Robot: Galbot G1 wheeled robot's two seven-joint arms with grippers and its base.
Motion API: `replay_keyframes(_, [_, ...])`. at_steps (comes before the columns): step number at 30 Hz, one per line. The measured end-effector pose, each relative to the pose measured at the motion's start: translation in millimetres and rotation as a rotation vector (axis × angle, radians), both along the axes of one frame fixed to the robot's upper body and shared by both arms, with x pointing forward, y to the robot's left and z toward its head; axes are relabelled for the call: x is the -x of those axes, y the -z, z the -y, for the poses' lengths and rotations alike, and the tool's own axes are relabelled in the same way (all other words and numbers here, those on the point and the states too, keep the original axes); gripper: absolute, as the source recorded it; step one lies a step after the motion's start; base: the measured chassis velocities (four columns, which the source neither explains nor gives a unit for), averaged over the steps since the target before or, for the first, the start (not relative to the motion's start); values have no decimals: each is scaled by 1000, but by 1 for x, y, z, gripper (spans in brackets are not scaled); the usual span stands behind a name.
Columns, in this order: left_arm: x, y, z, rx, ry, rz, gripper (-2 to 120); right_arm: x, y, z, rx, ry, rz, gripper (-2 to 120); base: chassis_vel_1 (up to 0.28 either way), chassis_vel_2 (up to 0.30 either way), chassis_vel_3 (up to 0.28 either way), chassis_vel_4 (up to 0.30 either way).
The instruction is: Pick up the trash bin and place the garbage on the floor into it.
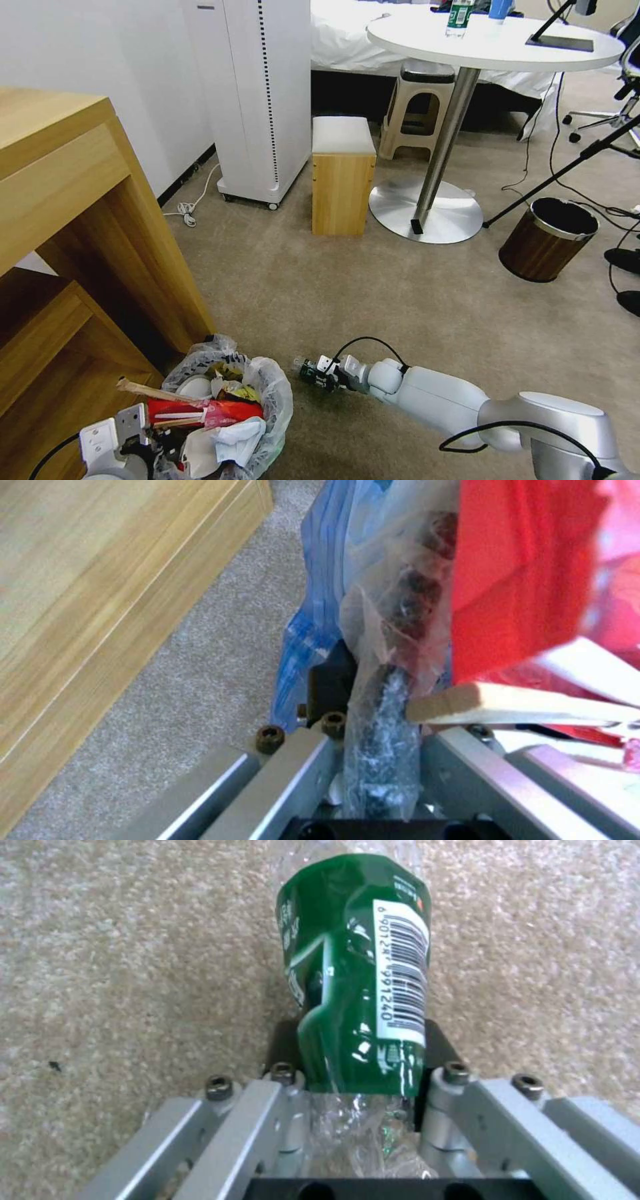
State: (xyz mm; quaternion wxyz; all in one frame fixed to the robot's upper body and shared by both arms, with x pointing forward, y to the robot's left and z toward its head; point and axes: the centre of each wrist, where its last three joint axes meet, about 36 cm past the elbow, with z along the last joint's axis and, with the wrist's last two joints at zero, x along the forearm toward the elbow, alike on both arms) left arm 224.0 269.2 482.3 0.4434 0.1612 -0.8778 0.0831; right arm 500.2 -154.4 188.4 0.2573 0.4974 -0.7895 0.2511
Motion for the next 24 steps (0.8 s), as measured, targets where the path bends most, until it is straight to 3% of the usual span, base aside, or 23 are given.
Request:
replay_keyframes(7, [0, -3, -1, 2, 3, 4, 0, -11, -25, 6, -51, 23, 29, 17, 0, 0, 0, 0])
replay_keyframes(11, [0, -3, -1, 5, 6, 2, 0, -30, -73, 21, -131, 89, 87, 17, 0, 0, 0, 0])
replay_keyframes(16, [1, -6, -1, 7, 9, 5, 0, -51, -118, 34, -218, 82, 181, 17, 0, 0, 0, 0])
replay_keyframes(19, [1, -11, -4, 3, 10, 11, 0, -74, -149, 44, -366, 7, 264, 16, 0, 0, 0, 0])
replay_keyframes(20, [1, -11, -4, 3, 10, 11, 0, -74, -149, 44, -366, 7, 264, 16, 0, 0, 0, 0])
replay_keyframes(21, [1, -13, -5, 4, 10, 15, 0, -80, -154, 44, -434, -36, 275, 15, 0, 0, 0, 0])
replay_keyframes(22, [1, -15, -6, 3, 10, 20, 0, -88, -166, 39, -570, -117, 282, 15, 0, 0, 0, 0])
replay_keyframes(23, [1, -15, -6, 3, 10, 20, 0, -88, -166, 39, -570, -117, 282, 15, 0, 0, 0, 0])
replay_keyframes(24, [1, -17, -7, 4, 11, 22, 0, -90, -176, 33, -643, -158, 273, 15, 0, 0, 0, 0])
